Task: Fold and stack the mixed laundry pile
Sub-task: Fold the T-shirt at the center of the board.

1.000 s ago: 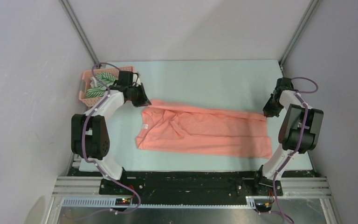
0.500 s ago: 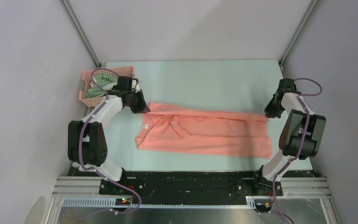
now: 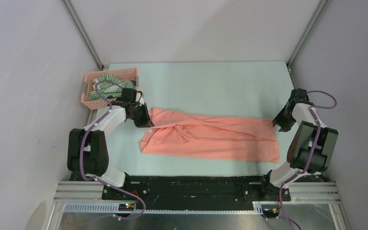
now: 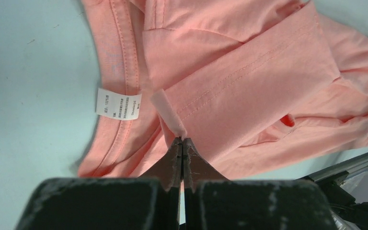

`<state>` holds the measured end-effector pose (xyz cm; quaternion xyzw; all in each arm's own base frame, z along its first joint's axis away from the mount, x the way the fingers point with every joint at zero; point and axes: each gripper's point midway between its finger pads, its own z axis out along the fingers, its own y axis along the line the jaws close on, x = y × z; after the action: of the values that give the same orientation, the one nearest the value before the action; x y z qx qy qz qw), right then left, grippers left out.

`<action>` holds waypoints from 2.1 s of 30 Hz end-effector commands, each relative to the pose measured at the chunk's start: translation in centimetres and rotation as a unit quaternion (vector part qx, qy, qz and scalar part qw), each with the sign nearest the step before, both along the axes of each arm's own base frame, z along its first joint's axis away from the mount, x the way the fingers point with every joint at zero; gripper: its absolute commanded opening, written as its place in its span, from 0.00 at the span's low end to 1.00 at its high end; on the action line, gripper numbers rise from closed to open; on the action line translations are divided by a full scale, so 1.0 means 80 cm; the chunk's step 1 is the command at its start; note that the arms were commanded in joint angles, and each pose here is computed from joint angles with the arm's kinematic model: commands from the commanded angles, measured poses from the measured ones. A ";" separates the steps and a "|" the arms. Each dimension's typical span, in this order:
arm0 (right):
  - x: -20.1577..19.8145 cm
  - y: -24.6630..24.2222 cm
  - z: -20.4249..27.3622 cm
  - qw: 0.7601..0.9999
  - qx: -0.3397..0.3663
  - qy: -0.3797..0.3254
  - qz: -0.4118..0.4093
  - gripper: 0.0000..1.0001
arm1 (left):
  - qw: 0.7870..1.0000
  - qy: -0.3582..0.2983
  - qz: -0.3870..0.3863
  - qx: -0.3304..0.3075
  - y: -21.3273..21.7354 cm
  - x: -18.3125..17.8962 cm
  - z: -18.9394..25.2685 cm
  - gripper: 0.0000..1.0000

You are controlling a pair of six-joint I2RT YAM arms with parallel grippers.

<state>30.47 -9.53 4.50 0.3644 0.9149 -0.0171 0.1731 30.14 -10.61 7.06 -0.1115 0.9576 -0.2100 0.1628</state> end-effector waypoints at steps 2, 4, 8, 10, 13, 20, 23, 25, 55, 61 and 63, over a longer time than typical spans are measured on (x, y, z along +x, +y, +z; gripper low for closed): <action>0.013 0.012 0.040 0.998 0.020 -0.059 -0.002 0.42 | 1.000 -0.018 -0.020 -0.011 -0.011 0.001 0.010 0.00; 0.013 0.016 0.037 0.998 0.025 -0.054 0.001 0.43 | 1.000 -0.017 -0.022 -0.011 -0.012 -0.001 0.009 0.00; 0.012 0.028 0.022 0.998 0.037 -0.045 0.017 0.42 | 0.999 -0.023 -0.031 -0.012 -0.017 -0.002 0.013 0.00; 0.014 0.034 0.018 0.998 0.043 -0.044 0.025 0.41 | 0.998 -0.038 -0.038 -0.025 -0.024 0.005 0.029 0.00; 0.016 0.038 0.018 0.997 0.043 -0.046 0.032 0.41 | 0.995 -0.080 -0.037 -0.047 -0.032 0.017 0.070 0.00; 0.021 0.050 0.036 0.994 0.051 -0.073 0.061 0.41 | 0.992 -0.116 -0.014 -0.052 -0.030 0.019 0.110 0.00; 0.025 0.062 0.049 0.990 0.069 -0.093 0.075 0.40 | 0.997 -0.078 -0.006 -0.028 -0.019 0.002 0.070 0.00; 0.029 0.072 0.054 0.987 0.085 -0.105 0.086 0.39 | 0.999 -0.051 0.001 -0.015 -0.013 -0.009 0.045 0.00; 0.052 0.351 0.053 0.902 0.155 -0.159 0.371 0.36 | 0.998 0.008 0.047 0.036 -0.014 -0.054 -0.021 0.00; 0.055 0.352 0.054 0.903 0.152 -0.161 0.367 0.36 | 0.997 -0.051 0.061 0.013 -0.025 -0.054 0.027 0.00; 0.055 0.350 0.056 0.904 0.149 -0.163 0.367 0.36 | 0.996 -0.042 0.068 0.030 -0.017 -0.059 0.015 0.00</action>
<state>33.01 18.31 7.05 0.0210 0.9457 0.2407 0.2173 25.44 -12.69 8.52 -0.1386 0.9474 -0.1938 0.2136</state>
